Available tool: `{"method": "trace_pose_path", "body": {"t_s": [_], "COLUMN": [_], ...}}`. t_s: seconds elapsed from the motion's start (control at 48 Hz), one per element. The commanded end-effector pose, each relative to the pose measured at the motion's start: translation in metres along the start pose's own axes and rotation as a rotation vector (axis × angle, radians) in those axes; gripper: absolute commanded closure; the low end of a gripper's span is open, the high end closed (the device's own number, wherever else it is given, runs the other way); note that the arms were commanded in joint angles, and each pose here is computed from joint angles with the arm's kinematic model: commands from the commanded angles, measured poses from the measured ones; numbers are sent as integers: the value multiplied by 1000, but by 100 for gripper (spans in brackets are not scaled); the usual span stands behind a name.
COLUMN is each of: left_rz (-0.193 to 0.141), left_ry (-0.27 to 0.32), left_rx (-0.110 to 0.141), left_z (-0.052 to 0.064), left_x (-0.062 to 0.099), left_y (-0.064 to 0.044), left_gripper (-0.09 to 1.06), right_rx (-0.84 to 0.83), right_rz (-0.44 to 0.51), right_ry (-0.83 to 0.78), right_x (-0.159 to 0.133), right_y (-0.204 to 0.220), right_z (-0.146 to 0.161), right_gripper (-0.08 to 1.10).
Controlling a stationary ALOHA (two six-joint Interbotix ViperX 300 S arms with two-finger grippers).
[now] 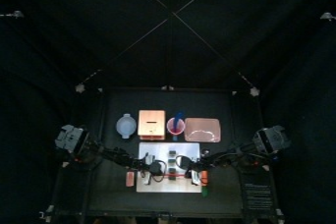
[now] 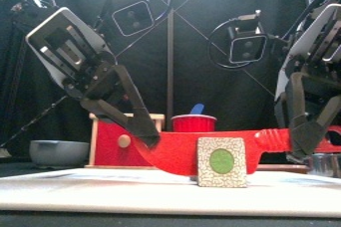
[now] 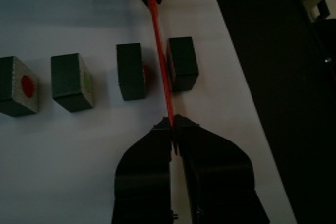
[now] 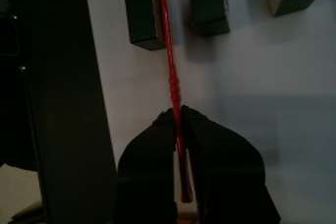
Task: Place sushi on board then cut the sushi with the knife then place the pieces on the plate
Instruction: Cut the sushi into 4 pieces
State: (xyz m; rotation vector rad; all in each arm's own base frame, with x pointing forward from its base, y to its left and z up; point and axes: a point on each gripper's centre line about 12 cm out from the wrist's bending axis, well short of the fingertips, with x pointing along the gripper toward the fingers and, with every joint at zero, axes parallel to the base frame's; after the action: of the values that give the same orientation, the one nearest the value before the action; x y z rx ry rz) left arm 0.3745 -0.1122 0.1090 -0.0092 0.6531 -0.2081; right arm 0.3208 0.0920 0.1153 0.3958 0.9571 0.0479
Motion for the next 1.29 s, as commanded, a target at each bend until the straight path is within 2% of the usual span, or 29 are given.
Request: {"method": "trace_pose_path", "body": {"t_s": [0.021,0.167,0.25,0.438,0.604,0.75,0.833,0.896,0.979,1.292], "left_rz": [-15,-17,-19,-10,1,9,25,34,48,67], "left_ry": [-47,-49,-53,-83,-133,-169,-185,-193,-197,-208], "left_rx": [-9,-19,-13,1,27,63,77,77,70,61], "left_z": [16,17,18,27,42,53,57,60,61,64], "left_x": [-5,-6,-7,-15,-29,-38,-41,-43,-43,-46], "left_y": [-8,-11,-11,-4,5,12,21,25,31,40], "left_gripper": [58,58,58,58,58,58,57,56,52,24], "right_rx": [7,6,0,-33,-41,-55,-60,-62,-64,-70], "right_rz": [23,27,27,32,40,41,41,41,39,21], "right_ry": [-28,-29,-33,-63,-108,-135,-142,-150,-166,-187], "right_x": [-5,-5,-7,-17,-35,-52,-64,-70,-77,-90], "right_y": [8,10,9,9,6,2,-1,-3,-6,-16], "right_z": [8,9,10,20,33,41,44,45,46,42], "right_gripper": [70,70,70,70,70,70,70,70,70,70]}}
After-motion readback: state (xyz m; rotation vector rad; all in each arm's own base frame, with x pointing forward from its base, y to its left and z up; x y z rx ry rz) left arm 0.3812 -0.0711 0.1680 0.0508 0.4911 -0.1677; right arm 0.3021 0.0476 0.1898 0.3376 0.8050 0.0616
